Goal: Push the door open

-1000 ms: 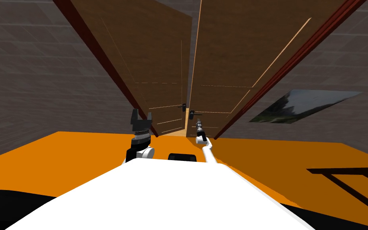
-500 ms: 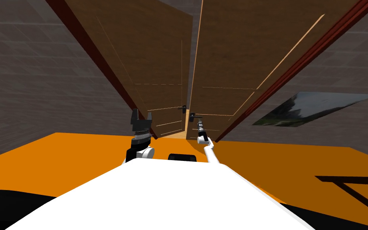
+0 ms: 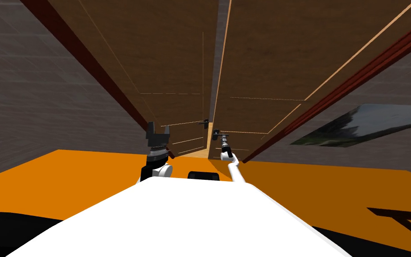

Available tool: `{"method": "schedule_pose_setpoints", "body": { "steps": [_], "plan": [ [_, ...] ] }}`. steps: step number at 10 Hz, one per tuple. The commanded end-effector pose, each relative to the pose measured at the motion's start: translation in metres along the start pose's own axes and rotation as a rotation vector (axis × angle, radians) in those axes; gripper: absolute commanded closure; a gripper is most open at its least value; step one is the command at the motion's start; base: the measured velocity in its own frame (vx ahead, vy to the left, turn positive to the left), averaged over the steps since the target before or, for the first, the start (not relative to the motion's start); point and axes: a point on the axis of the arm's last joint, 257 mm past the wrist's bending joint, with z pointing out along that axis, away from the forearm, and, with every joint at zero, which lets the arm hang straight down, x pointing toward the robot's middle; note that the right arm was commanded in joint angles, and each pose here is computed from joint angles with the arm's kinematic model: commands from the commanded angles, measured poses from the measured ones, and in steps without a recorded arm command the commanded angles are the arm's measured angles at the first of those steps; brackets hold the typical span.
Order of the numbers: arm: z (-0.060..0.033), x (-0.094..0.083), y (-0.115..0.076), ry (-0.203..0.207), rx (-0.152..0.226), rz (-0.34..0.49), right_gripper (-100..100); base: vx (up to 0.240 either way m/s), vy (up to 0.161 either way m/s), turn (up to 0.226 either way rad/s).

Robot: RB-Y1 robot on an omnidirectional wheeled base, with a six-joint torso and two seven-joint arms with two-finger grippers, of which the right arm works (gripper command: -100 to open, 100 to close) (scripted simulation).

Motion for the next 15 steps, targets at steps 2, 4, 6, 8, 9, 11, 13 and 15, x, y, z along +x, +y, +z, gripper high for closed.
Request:
{"method": "schedule_pose_setpoints", "body": {
  "steps": [2,4,6,8,9,11,13,15],
  "plan": [
    [-0.0005,0.007,0.000,0.000,0.000,0.015,-100,0.144,-0.011,0.012],
    [-0.0005,0.007,0.000,0.000,0.000,0.015,100,-0.022,0.003,-0.001],
    [-0.0005,0.007,0.000,0.000,0.000,0.015,100,-0.007,-0.001,0.005],
    [-0.0005,0.007,0.000,0.000,0.000,0.015,100,0.000,0.000,0.000],
    [0.0023,-0.014,0.004,-0.034,-0.008,0.001,100,0.022,-0.009,0.105],
    [0.0027,-0.029,0.005,-0.058,-0.011,-0.008,100,0.017,-0.011,0.075],
    [0.0028,-0.048,0.006,-0.091,-0.014,-0.020,100,0.020,-0.017,0.065],
    [0.0027,-0.058,0.007,-0.109,-0.015,-0.026,100,0.017,-0.013,0.031]
  ]
}}
